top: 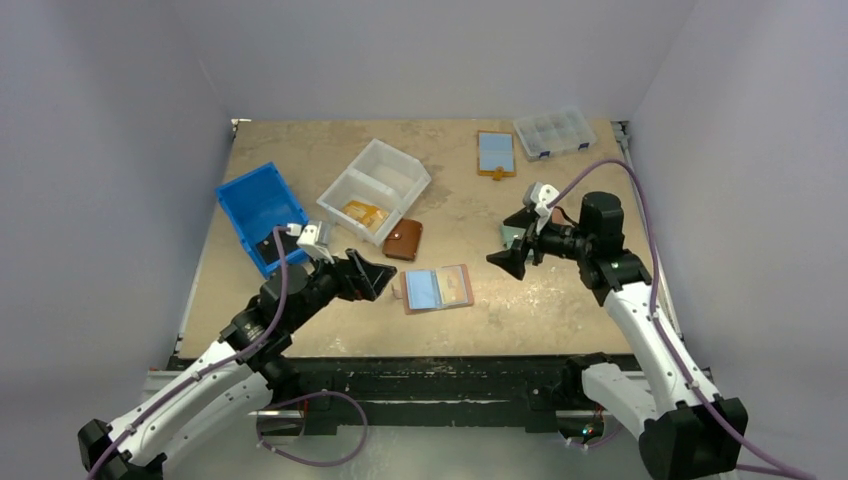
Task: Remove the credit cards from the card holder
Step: Remove the credit card from the card holder.
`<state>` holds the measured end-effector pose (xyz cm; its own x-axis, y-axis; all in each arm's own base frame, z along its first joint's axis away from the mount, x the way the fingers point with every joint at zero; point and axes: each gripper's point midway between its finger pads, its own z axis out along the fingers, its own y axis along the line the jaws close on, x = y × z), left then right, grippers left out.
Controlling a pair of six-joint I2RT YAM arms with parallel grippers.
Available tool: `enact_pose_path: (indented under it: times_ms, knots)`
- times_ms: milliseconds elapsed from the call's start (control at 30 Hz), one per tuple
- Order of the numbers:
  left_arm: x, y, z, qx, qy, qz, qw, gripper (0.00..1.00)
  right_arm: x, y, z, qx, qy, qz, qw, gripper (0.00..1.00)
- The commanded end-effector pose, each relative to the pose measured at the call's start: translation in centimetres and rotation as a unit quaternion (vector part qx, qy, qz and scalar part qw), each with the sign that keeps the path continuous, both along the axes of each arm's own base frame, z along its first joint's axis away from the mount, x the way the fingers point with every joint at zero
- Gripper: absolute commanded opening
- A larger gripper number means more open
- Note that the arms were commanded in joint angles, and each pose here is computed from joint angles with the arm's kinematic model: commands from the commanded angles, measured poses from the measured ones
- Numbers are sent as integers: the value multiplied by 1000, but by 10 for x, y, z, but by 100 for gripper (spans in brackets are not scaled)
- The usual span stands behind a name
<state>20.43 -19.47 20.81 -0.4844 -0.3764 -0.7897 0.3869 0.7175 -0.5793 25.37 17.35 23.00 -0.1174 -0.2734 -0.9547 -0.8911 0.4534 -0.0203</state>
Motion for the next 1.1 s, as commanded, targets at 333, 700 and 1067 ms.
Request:
enact_pose_path:
  times_ms: [333, 700, 1067]
  knots:
    - [7, -65, -7, -95, 62, -92, 989, 91, 10, 2, -14, 115, 47, -28, 992, 93]
    - [26, -97, -50, 4, 96, -66, 993, 81, 22, 27, -61, 129, 206, -48, 969, 73]
    - [32, -112, -91, 18, 108, -28, 994, 60, 32, 41, -116, 112, 346, -78, 928, 34]
